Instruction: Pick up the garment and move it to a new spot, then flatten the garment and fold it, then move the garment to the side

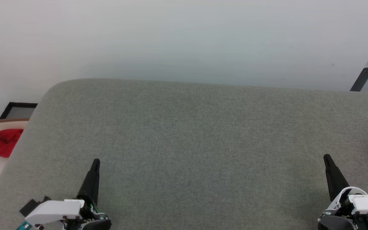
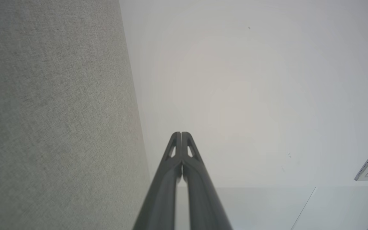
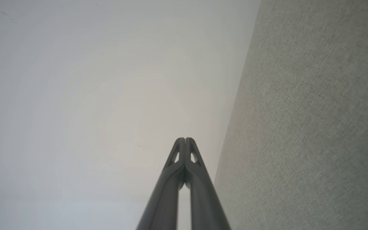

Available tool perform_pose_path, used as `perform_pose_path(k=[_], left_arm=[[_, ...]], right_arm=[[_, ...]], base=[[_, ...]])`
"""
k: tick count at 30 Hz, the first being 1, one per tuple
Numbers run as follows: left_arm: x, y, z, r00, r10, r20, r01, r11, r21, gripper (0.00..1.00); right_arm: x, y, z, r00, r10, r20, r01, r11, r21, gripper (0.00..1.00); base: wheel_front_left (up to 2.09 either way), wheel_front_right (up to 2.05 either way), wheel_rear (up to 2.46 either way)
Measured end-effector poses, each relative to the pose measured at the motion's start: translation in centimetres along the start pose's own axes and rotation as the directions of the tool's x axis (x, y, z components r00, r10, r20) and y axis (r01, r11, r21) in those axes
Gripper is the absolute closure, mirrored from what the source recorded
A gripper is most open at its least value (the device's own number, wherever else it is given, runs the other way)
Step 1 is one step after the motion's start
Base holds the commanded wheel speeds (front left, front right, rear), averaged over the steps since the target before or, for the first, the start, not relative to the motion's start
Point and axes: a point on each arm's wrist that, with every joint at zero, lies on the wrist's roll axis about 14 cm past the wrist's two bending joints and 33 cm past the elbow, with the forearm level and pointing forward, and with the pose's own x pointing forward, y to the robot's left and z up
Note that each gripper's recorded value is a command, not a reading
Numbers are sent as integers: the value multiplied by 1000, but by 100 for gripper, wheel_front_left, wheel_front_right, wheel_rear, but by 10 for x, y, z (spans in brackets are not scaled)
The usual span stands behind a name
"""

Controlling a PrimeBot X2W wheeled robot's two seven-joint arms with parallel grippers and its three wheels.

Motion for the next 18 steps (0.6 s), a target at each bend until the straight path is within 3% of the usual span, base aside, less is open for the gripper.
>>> perform_pose_path(k=[18], left_arm=[[0, 0, 0, 1000, 0, 1, 0, 1000, 0, 100]], right_arm=[[0, 0, 0, 1000, 0, 0, 0, 1000, 0, 100]], base=[[0, 0, 0]])
